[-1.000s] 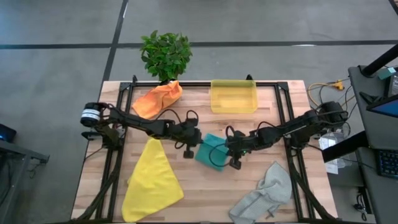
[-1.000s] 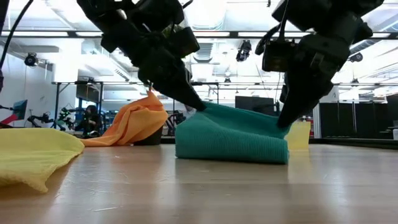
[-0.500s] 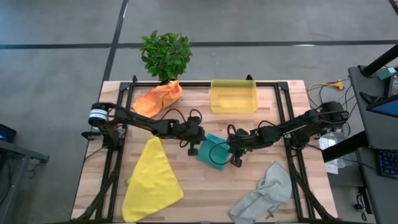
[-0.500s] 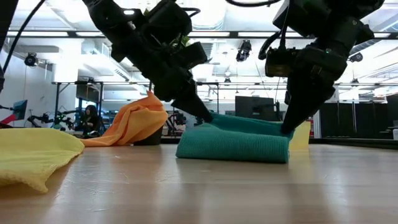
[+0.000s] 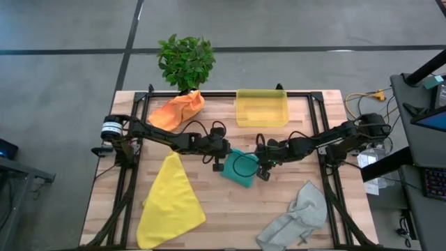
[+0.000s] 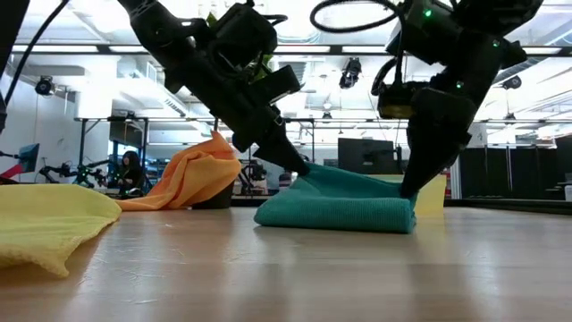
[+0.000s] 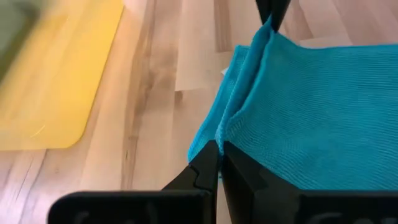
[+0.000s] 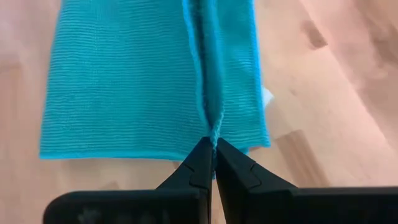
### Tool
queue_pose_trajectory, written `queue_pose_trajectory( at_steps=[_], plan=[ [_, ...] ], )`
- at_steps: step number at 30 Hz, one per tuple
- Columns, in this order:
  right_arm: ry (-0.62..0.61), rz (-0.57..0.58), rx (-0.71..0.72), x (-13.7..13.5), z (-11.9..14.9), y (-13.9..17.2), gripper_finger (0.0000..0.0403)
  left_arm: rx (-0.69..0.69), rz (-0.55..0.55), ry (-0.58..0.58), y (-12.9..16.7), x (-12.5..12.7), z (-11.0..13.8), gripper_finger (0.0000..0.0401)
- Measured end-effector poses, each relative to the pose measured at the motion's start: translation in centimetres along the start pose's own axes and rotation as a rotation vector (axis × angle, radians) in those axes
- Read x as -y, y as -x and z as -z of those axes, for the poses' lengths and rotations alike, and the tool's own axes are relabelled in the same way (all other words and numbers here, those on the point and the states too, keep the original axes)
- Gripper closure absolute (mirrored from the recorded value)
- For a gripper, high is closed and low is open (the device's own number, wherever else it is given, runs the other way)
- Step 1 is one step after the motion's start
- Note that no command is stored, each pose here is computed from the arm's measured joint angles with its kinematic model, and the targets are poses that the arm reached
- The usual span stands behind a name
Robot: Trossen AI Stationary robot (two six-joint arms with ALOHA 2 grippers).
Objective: Fold microfiber towels
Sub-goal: Fold the blue microfiber towel
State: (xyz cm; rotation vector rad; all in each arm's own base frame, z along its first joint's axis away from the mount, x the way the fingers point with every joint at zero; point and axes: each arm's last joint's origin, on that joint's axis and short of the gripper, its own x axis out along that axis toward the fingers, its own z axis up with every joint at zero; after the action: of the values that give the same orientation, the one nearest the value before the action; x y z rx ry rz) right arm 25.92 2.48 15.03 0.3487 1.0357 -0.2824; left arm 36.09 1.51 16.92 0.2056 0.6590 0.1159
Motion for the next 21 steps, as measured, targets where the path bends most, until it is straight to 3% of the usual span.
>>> queue_pose_trajectory(
  at_steps=[8, 21],
  plan=[
    [-0.027, 0.024, -0.026, 1.0, -0.2, -0.1, 0.039, 0.016, -0.023, 0.017, -0.1, -0.9, 0.0, 0.0391],
    [-0.064, 0.092, -0.008, 2.2, -0.5, 0.8, 0.0276, 0.038, -0.07, 0.057, -0.2, -2.6, -0.1, 0.0252]
  ],
)
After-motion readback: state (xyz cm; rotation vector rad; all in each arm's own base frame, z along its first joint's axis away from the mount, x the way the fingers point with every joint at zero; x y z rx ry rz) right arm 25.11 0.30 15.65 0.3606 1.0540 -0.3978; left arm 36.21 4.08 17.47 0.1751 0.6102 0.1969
